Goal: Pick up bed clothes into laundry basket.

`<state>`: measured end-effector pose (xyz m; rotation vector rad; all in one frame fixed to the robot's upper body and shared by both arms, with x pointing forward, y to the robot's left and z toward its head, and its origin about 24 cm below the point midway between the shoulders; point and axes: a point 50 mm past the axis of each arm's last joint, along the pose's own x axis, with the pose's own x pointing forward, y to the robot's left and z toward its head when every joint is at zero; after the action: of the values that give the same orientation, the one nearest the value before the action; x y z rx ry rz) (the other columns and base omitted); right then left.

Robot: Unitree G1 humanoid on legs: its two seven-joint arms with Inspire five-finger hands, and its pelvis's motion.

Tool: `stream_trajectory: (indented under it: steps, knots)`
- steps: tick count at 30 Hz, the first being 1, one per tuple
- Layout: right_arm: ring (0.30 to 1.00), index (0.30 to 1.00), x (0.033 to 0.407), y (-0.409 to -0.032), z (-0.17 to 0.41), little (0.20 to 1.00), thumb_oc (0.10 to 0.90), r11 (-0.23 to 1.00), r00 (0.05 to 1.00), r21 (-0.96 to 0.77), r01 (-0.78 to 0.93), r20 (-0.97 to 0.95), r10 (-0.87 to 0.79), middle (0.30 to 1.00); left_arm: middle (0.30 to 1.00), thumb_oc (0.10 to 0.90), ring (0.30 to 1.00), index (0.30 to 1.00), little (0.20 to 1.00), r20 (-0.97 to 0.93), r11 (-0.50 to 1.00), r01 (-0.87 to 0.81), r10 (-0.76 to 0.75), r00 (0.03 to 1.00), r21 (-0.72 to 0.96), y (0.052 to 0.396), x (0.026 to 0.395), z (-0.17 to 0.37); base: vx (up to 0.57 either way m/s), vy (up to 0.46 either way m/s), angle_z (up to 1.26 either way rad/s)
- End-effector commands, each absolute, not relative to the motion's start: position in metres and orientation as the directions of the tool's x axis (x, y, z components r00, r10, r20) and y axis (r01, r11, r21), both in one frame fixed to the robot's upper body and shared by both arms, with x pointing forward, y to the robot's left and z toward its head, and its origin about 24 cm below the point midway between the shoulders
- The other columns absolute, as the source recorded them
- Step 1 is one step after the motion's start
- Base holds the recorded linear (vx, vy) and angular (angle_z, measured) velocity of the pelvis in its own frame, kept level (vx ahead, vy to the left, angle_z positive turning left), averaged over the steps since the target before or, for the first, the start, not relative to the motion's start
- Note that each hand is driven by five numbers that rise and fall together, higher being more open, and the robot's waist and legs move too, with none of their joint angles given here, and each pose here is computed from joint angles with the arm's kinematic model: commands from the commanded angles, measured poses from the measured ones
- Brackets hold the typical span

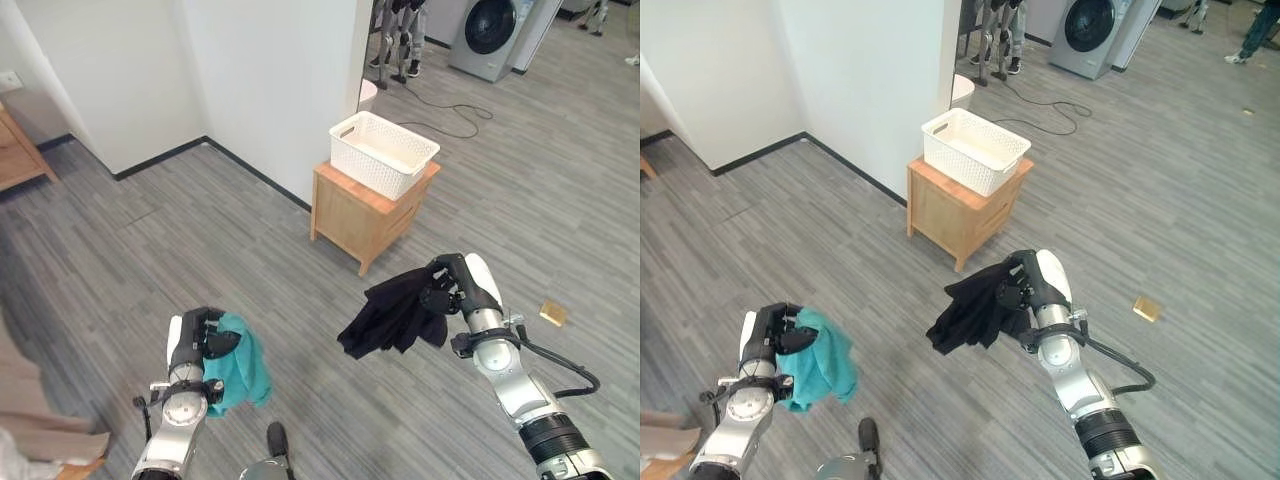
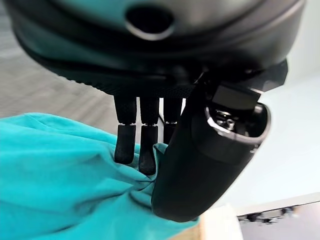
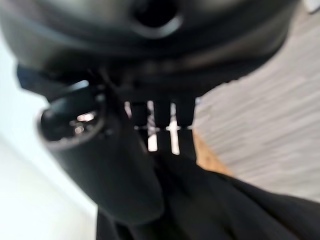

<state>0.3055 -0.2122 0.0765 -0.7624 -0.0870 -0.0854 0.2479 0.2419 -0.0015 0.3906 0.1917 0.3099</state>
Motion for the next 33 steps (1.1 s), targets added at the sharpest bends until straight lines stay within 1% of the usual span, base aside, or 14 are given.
stream_trajectory:
  steps: [1,2,3,4,5,6,9,12,15,20,25,27,28,33]
  knots:
    - [0.300,0.300,0.330,-0.206,0.204,0.300,0.400,0.708,0.803,-0.553,0.439,0.595,-0.033,0.300,0.300,0.400,0.300,0.300,0.300,0.272,0.878,-0.289,0.193,0.943,0.381,0.230,0.284,0.085,0.28,0.072,1.06]
    - [0.300,0.300,0.331,-0.206,0.205,0.300,0.400,0.707,0.802,-0.552,0.441,0.597,-0.034,0.300,0.300,0.400,0.300,0.300,0.300,0.273,0.879,-0.289,0.192,0.943,0.380,0.230,0.285,0.085,0.46,0.094,1.07]
    - [0.300,0.300,0.329,-0.218,0.229,0.300,0.400,0.684,0.752,-0.522,0.510,0.657,-0.059,0.300,0.300,0.400,0.300,0.300,0.300,0.271,0.887,-0.261,0.162,0.949,0.382,0.224,0.285,0.085,0.45,0.060,0.63]
    - [0.300,0.300,0.327,-0.223,0.241,0.300,0.400,0.671,0.726,-0.508,0.540,0.684,-0.066,0.300,0.300,0.400,0.300,0.300,0.300,0.269,0.890,-0.247,0.149,0.952,0.382,0.221,0.284,0.084,0.44,0.060,0.89]
    - [0.300,0.300,0.327,-0.223,0.242,0.300,0.400,0.671,0.725,-0.507,0.541,0.685,-0.066,0.300,0.300,0.400,0.300,0.300,0.300,0.270,0.891,-0.248,0.149,0.951,0.381,0.221,0.285,0.084,0.41,-0.001,1.06]
    - [0.300,0.300,0.320,-0.241,0.269,0.300,0.400,0.626,0.664,-0.479,0.615,0.743,-0.085,0.300,0.300,0.400,0.300,0.300,0.300,0.261,0.895,-0.223,0.126,0.957,0.387,0.219,0.283,0.082,0.39,0.002,0.91]
    - [0.300,0.300,0.308,-0.260,0.300,0.300,0.400,0.532,0.597,-0.475,0.701,0.798,-0.074,0.300,0.300,0.400,0.300,0.300,0.300,0.245,0.896,-0.200,0.107,0.964,0.396,0.218,0.282,0.078,0.48,0.003,0.70]
    - [0.300,0.300,0.297,-0.281,0.320,0.300,0.400,0.422,0.558,-0.478,0.771,0.825,-0.085,0.300,0.300,0.400,0.300,0.300,0.300,0.215,0.894,-0.178,0.095,0.972,0.410,0.218,0.281,0.071,0.55,-0.027,0.37]
    - [0.300,0.300,0.296,-0.287,0.324,0.300,0.400,0.395,0.555,-0.481,0.783,0.826,-0.094,0.300,0.300,0.400,0.300,0.300,0.300,0.207,0.895,-0.182,0.103,0.973,0.408,0.218,0.280,0.069,0.39,-0.060,0.50]
    - [0.300,0.300,0.296,-0.287,0.326,0.300,0.400,0.385,0.571,-0.503,0.774,0.817,-0.081,0.300,0.300,0.400,0.300,0.300,0.300,0.190,0.909,-0.153,0.084,0.978,0.389,0.210,0.276,0.064,0.33,-0.093,-0.05]
    - [0.300,0.300,0.298,-0.261,0.367,0.300,0.400,0.383,0.511,-0.483,0.788,0.859,0.032,0.300,0.300,0.400,0.300,0.300,0.300,0.175,0.932,-0.160,0.107,0.979,0.324,0.206,0.273,0.058,0.28,-0.173,0.10]
    - [0.300,0.300,0.297,-0.253,0.393,0.300,0.400,0.368,0.471,-0.457,0.810,0.880,0.057,0.300,0.300,0.400,0.300,0.300,0.300,0.176,0.938,-0.171,0.122,0.977,0.303,0.207,0.273,0.058,0.35,-0.250,-0.36]
    - [0.300,0.300,0.297,-0.253,0.394,0.300,0.400,0.368,0.470,-0.456,0.810,0.881,0.058,0.300,0.300,0.400,0.300,0.300,0.300,0.178,0.938,-0.173,0.123,0.976,0.301,0.206,0.273,0.058,0.32,-0.140,-0.64]
    - [0.300,0.300,0.290,-0.249,0.426,0.300,0.400,0.281,0.439,-0.449,0.848,0.893,0.104,0.300,0.300,0.400,0.300,0.300,0.300,0.157,0.937,-0.178,0.136,0.978,0.300,0.211,0.268,0.053,0.34,0.075,-0.54]
